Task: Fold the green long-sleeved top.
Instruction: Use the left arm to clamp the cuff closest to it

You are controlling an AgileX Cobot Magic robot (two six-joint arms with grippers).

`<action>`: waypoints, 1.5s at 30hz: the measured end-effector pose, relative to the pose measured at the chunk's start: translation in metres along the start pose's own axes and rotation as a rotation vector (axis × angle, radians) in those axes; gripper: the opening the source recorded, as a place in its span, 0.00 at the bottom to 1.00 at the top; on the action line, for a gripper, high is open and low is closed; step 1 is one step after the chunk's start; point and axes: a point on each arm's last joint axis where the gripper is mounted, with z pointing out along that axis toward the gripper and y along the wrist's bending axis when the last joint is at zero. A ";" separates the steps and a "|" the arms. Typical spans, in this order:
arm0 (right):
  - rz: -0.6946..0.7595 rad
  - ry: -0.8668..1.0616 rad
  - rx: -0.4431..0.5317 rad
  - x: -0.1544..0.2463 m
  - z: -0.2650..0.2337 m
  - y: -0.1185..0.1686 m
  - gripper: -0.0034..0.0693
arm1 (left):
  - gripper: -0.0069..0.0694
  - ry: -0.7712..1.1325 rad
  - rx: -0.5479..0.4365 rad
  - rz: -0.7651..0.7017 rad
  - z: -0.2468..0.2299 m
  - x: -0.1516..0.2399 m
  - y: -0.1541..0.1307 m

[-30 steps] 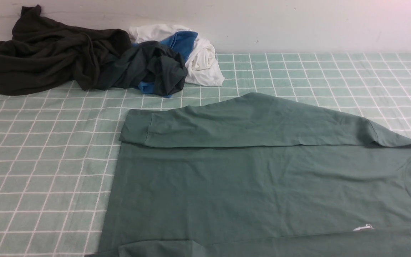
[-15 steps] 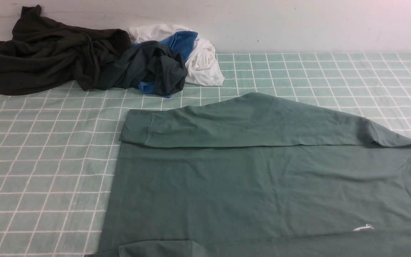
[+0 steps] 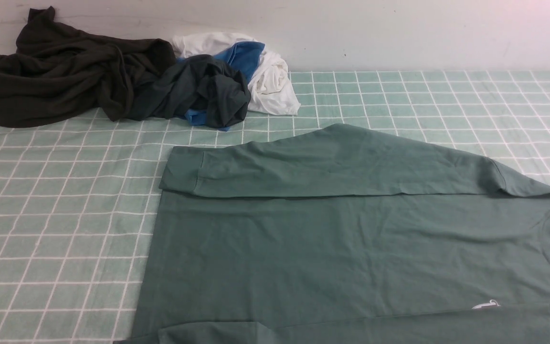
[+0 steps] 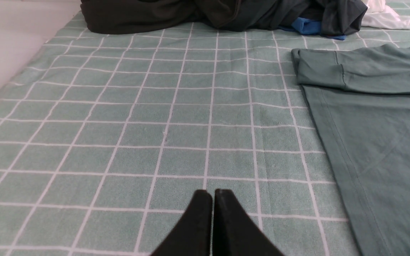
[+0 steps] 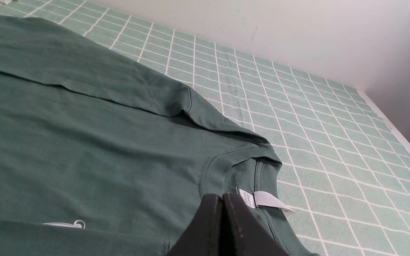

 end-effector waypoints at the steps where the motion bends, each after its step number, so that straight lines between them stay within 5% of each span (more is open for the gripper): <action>1: 0.000 0.000 0.000 0.000 0.000 0.000 0.03 | 0.09 0.000 0.000 0.000 0.000 0.000 0.000; 45: 0.113 0.004 -0.029 0.000 0.000 0.003 0.03 | 0.09 0.000 0.000 0.000 0.000 0.000 0.000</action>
